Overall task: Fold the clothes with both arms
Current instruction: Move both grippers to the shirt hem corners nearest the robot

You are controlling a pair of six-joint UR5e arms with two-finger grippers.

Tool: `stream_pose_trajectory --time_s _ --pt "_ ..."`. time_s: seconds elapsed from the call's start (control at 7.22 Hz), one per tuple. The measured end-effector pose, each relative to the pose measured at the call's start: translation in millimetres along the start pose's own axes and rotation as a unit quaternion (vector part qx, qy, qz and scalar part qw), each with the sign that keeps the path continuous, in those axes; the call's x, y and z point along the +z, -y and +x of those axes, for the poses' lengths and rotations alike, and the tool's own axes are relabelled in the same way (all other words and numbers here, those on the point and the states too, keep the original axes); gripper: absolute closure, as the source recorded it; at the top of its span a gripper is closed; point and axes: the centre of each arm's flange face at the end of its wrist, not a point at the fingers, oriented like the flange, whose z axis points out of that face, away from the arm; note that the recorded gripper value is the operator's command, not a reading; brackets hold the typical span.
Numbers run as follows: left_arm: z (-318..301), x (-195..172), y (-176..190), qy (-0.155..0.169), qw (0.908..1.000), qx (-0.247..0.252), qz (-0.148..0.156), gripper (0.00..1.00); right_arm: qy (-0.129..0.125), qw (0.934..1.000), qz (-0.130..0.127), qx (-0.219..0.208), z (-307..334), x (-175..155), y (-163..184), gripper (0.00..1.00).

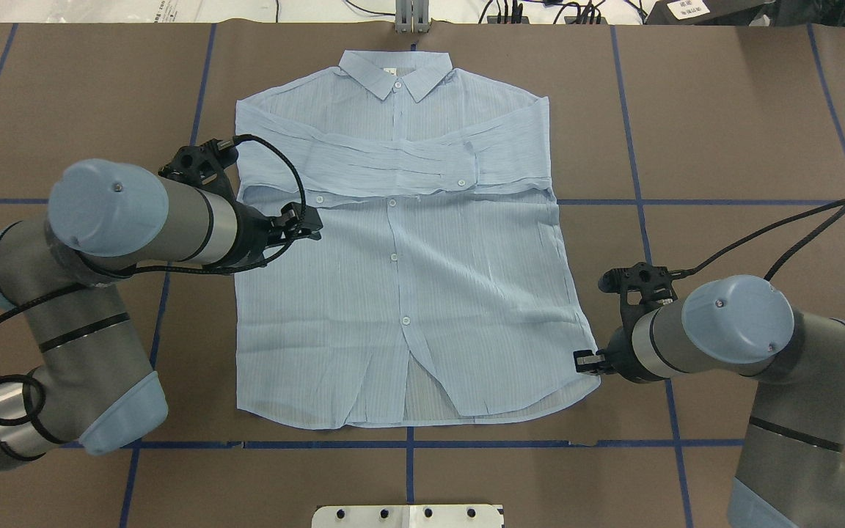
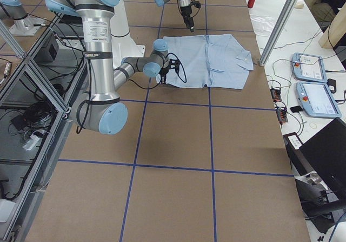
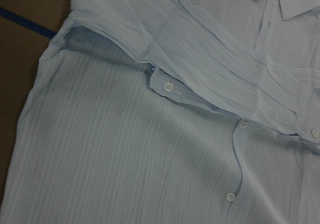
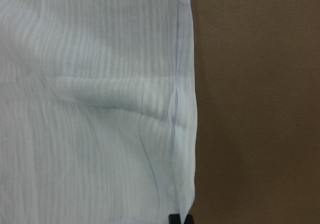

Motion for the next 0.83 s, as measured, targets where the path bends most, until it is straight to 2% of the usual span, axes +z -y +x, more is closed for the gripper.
stream_pose_trajectory --time_s 0.14,0.42,0.55,0.83 --pt "-34.4 -2.0 -19.0 0.017 0.9997 0.014 -0.014 0.05 0.003 1.0 0.002 -0.001 -2.7 -3.6 0.3 1.0" --pt "-79.7 3.6 -84.9 0.05 0.9971 0.022 -0.053 0.05 0.006 1.0 0.005 -0.002 -5.6 -5.7 0.9 1.0" --pt "-88.3 15.0 -118.4 0.065 0.9956 0.018 -0.065 0.05 0.006 1.0 0.005 -0.002 -5.7 -5.9 1.1 1.0" --pt "-93.9 31.8 -152.9 0.1 0.9921 0.016 -0.074 0.08 0.007 1.0 0.003 -0.002 -6.8 -5.6 1.0 1.0"
